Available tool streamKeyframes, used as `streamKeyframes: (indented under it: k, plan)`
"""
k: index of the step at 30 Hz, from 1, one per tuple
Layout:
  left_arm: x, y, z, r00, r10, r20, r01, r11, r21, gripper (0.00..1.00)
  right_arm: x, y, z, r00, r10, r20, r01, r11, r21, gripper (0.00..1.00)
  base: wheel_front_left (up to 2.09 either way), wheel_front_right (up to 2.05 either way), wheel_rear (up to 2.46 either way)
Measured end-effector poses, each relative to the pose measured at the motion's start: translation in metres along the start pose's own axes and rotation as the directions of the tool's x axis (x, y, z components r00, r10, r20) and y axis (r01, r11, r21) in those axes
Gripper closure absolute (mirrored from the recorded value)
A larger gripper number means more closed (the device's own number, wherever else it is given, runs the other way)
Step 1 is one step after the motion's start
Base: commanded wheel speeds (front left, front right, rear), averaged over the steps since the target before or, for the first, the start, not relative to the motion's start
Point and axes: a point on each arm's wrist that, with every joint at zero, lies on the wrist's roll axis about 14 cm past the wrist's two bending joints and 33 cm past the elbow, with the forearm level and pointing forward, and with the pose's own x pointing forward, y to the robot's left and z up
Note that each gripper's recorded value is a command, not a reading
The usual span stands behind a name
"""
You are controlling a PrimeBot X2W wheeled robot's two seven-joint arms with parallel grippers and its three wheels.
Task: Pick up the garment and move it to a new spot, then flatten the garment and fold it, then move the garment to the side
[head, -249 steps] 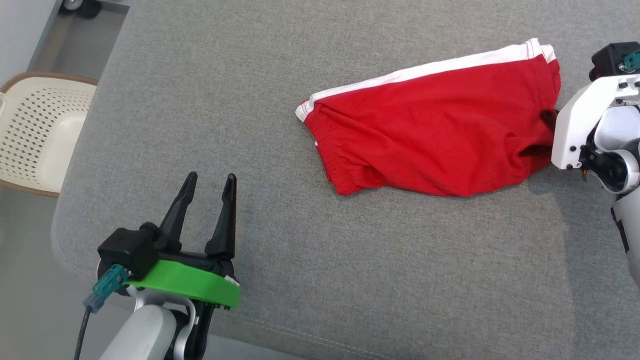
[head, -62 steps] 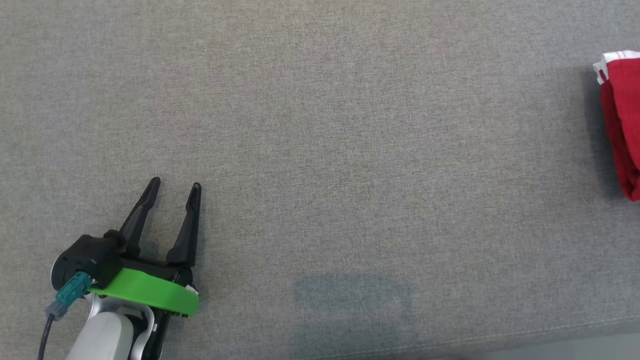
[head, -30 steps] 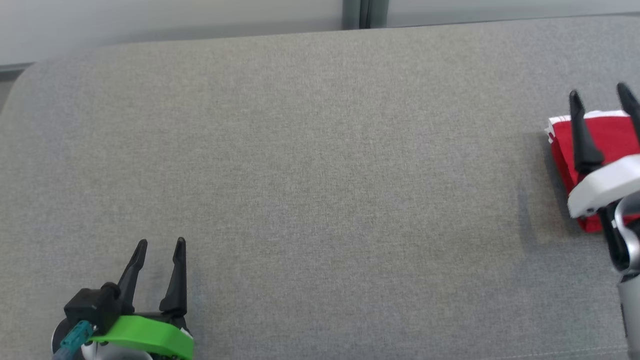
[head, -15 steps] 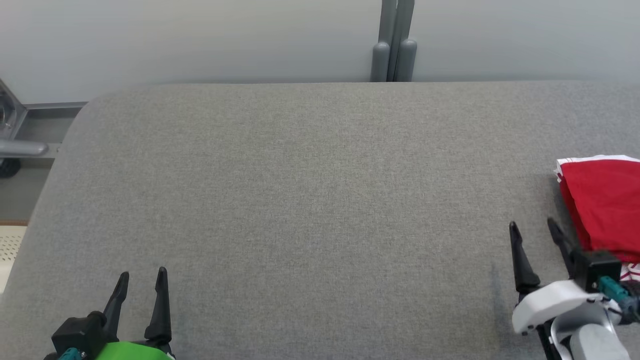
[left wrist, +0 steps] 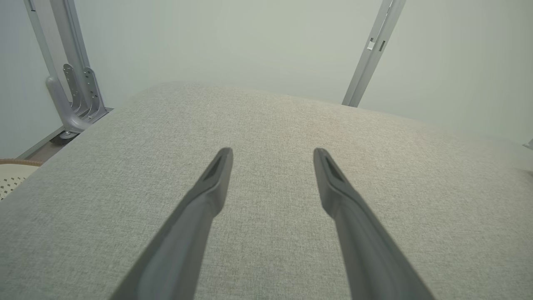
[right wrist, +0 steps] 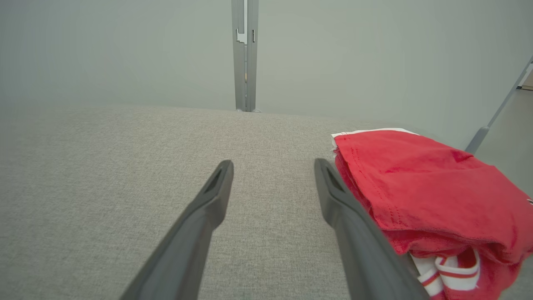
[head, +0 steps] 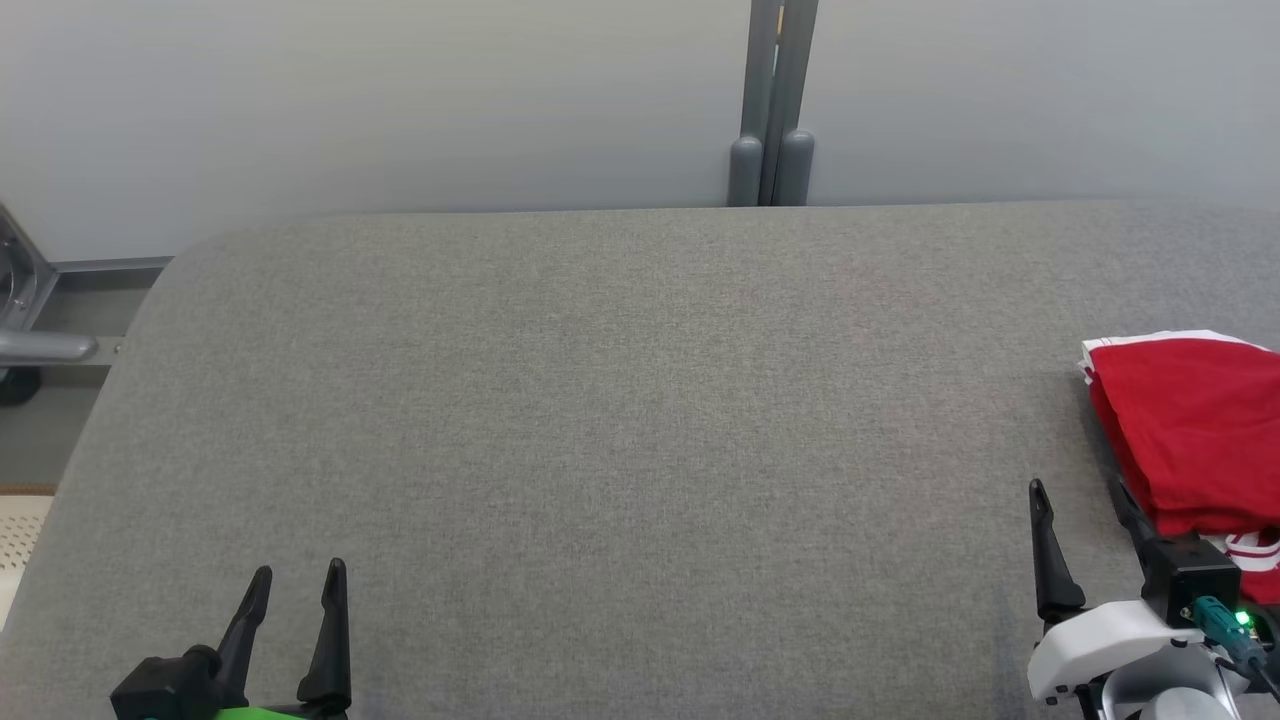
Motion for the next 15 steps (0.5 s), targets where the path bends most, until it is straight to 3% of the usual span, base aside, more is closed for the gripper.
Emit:
streamKeyframes:
  k: [15]
  plan:
    - [0.007, -0.012, -0.002, 0.999, -0.041, -0.007, 0.041, 0.999, 0.000, 0.00, -0.010, -0.016, -0.008, 0.998, -0.053, -0.026, 0.052, 0.999, -0.013, 0.00, 0.00, 0.00, 0.00]
